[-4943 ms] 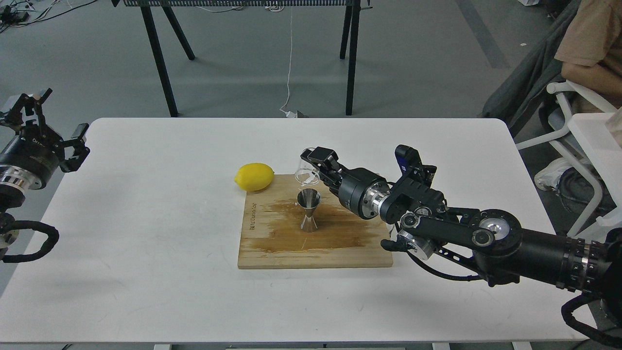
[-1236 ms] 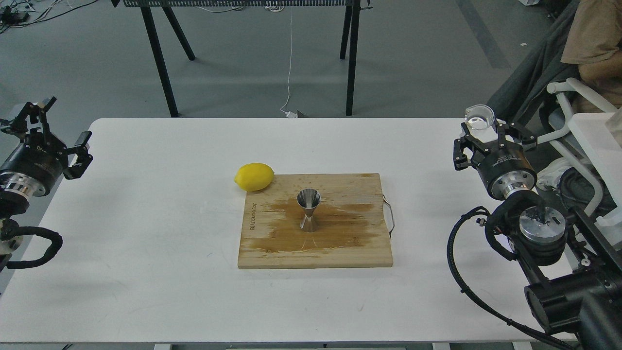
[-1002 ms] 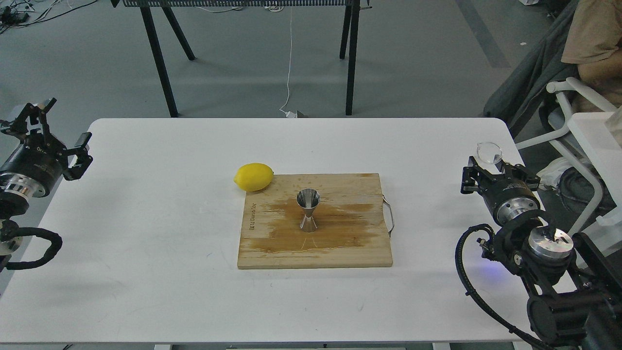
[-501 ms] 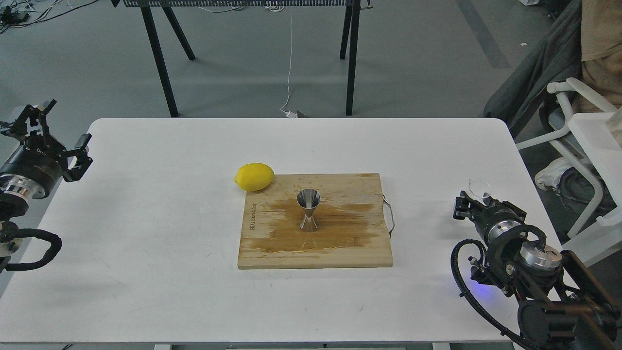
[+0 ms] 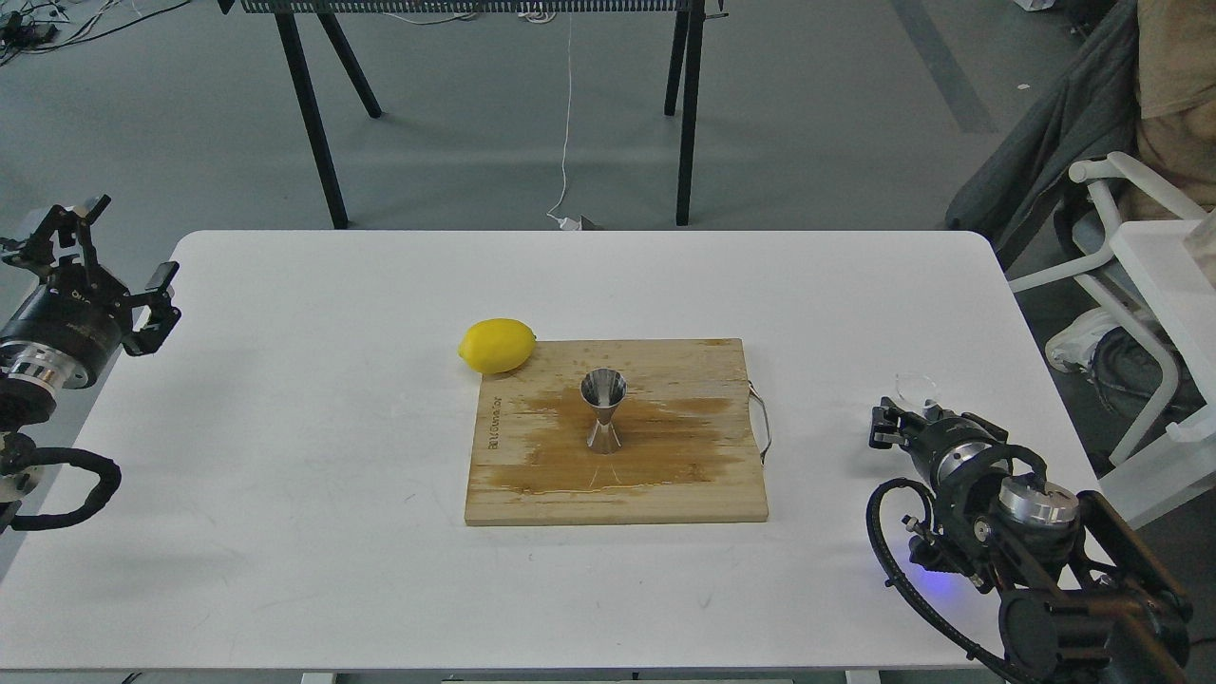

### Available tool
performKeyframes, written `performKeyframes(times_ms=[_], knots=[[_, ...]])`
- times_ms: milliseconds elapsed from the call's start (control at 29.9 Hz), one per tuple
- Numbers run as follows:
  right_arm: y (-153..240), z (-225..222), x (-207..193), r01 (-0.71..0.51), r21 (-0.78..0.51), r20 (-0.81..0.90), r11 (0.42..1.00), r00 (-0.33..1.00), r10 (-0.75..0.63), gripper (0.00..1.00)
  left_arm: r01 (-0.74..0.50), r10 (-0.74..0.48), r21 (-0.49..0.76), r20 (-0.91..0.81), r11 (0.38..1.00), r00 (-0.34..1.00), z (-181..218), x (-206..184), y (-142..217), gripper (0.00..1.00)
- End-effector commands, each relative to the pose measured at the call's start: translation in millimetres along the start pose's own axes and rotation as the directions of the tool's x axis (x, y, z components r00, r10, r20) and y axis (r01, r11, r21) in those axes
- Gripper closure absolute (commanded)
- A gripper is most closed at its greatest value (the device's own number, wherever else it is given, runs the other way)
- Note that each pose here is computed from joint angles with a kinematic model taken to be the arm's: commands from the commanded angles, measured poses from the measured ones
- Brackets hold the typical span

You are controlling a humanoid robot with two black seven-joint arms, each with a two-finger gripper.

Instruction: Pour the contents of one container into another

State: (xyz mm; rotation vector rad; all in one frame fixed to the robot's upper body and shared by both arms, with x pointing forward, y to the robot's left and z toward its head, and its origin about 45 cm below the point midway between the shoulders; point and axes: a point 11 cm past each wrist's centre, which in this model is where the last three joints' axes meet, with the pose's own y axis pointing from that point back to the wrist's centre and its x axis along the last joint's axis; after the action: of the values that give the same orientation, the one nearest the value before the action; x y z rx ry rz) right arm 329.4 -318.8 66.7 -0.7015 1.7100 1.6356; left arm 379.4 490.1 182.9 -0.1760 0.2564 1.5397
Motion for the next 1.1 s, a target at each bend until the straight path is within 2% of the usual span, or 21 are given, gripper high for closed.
performKeyframes(times_ms=[0, 134, 301, 902, 1069], knots=[[-0.2, -0.1, 0.6, -0.003, 0.0, 0.0, 1.0, 1.0, 0.003, 0.6, -0.001, 0.001, 0.001, 0.0, 1.0, 1.0, -0.4, 0.2, 0.3, 0.05], [-0.1, 1.5, 1.0, -0.004, -0.004, -0.007, 1.0, 1.0, 0.004, 0.58, -0.001, 0.001, 0.001, 0.0, 1.0, 1.0, -0.4, 0.2, 0.3, 0.05], [0.1, 8.5, 1.0, -0.003, -0.02, -0.026, 1.0, 1.0, 0.003, 0.51, 0.0, 0.0, 0.001, -0.002, 1.0, 1.0, -0.9, -0.3, 0.1, 0.05], [5.7, 16.3, -9.5, 0.033, -0.045, -0.021, 0.998, 0.999, -0.034, 0.16, -0.002, 0.002, 0.003, 0.0, 1.0, 1.0, -1.5, 0.8, 1.2, 0.05], [10.1, 18.2, -16.5, 0.047, -0.053, -0.025, 0.997, 0.999, -0.048, 0.12, -0.002, 0.002, 0.003, 0.0, 1.0, 1.0, -1.5, 0.8, 1.2, 0.05]])
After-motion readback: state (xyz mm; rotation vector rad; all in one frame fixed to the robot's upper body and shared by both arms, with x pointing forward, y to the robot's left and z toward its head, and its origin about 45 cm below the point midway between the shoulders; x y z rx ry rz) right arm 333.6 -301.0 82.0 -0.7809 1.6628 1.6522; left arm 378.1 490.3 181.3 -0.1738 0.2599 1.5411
